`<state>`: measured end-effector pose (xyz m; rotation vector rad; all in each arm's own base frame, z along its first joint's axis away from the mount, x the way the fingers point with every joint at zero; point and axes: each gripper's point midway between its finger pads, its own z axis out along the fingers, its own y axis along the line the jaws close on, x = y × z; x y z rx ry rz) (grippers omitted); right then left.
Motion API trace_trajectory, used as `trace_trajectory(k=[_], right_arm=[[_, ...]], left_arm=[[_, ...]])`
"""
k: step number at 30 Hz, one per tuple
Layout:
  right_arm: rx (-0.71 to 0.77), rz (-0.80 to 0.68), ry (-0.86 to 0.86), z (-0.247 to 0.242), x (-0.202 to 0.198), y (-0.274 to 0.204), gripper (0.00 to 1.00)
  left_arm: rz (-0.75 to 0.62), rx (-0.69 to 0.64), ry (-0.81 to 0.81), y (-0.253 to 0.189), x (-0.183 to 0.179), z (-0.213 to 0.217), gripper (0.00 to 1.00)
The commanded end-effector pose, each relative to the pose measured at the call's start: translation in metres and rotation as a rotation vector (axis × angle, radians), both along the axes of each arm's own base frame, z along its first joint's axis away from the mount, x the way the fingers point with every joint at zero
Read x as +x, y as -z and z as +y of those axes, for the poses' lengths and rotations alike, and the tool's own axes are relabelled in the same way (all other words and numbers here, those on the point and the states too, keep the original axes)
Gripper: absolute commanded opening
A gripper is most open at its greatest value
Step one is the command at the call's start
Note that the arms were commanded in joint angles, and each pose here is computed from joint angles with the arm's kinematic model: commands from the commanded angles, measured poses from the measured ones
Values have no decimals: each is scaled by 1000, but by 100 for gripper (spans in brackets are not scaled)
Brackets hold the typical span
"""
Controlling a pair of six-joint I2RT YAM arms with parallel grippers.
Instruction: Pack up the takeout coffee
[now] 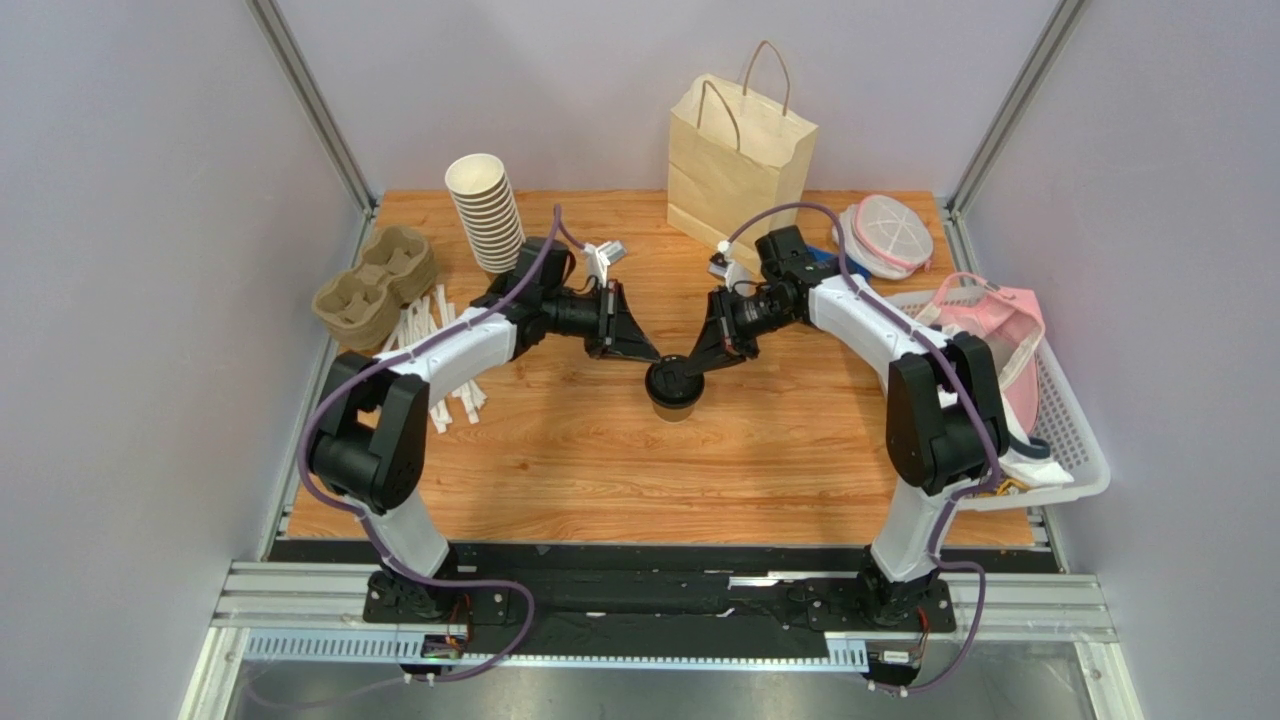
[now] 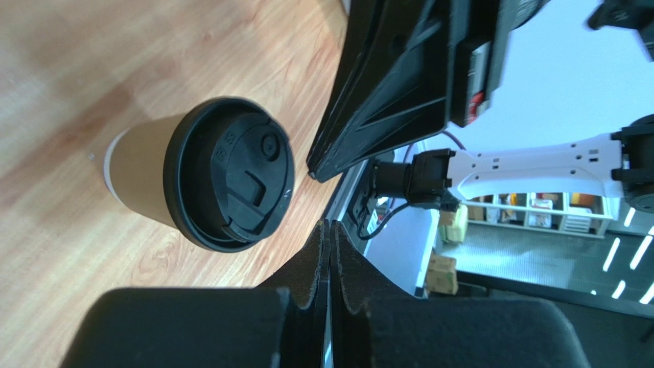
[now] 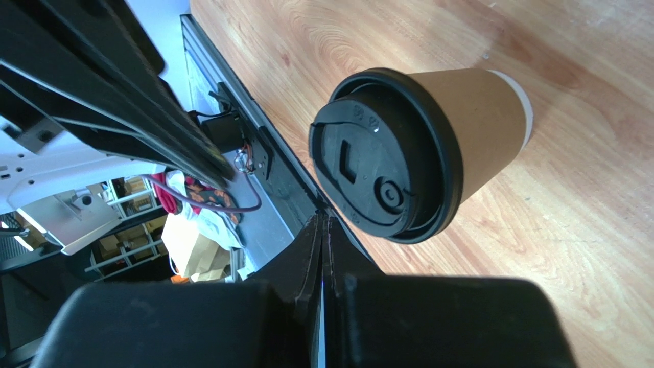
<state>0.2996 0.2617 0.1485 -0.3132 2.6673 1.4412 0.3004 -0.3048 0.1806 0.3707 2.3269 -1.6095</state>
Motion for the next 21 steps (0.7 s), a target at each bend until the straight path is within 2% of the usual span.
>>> trace_trajectory(k=[1, 8, 21], right_arm=[[-10, -26, 11, 5, 11, 5, 1], [-86, 19, 22, -1, 11, 39, 0], [-203, 58, 40, -13, 11, 70, 0]], left_arm=[[49, -9, 21, 13, -7, -9, 0], [95, 59, -1, 47, -4, -8, 0], [216, 153, -19, 115, -7, 9, 0]])
